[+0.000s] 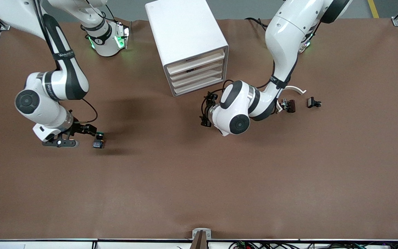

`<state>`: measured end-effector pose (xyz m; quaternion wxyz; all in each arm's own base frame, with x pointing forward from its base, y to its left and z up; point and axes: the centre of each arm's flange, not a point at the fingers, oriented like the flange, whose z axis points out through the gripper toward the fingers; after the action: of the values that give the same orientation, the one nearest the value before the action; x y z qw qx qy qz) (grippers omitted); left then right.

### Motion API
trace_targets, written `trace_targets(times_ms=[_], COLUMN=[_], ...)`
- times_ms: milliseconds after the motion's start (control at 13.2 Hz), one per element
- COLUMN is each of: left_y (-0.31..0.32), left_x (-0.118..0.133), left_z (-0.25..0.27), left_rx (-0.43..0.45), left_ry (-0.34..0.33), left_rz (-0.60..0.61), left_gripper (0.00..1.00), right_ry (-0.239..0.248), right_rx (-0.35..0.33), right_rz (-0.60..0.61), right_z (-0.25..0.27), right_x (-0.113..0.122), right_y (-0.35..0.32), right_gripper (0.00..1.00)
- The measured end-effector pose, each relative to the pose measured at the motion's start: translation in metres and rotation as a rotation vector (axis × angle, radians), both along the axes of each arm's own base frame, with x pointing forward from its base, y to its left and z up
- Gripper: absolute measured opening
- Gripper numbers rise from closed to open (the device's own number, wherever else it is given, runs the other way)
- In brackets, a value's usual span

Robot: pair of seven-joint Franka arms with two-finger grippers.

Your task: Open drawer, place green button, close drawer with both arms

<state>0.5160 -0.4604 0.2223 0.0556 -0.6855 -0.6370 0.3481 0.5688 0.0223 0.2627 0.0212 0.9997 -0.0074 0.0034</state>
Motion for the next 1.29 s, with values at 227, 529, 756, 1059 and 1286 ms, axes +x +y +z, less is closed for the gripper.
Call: trace_targets(times_ms=[227,529,756,1059,1286], left_y=[-0.003,-0.009,-0.009,-0.008,-0.003], left_x=[-0.016,-0.036,-0.041,-0.047,-0.049], left_z=[-0.019,-0.027,-0.035,-0.069,-0.082], left_rx=[-0.003,-0.018,-0.023,-0.038,-0.003], left_ry=[0.116,0.239,0.286,0.387,0.457], left_rz=[-0.009,-0.036,-0.029,0.047,0.1], left_gripper=[1.0,1.0,1.0,0.93,0.81], right_ry=[-0.011,0.007,0.023,0.068,0.081], right_rx=[0.013,0.026,0.024,0.021,0.02], right_rz=[-0.01,-0.026,-0.024,-0.025,-0.026], right_z=[-0.046,-0.07,-0.083,-0.09,-0.09], right_x=[0.003,0.014,0.017,0.014,0.015], right_y=[0.003,0.007,0.008,0.008,0.008], right_gripper=[1.0,1.0,1.0,0.85,0.47])
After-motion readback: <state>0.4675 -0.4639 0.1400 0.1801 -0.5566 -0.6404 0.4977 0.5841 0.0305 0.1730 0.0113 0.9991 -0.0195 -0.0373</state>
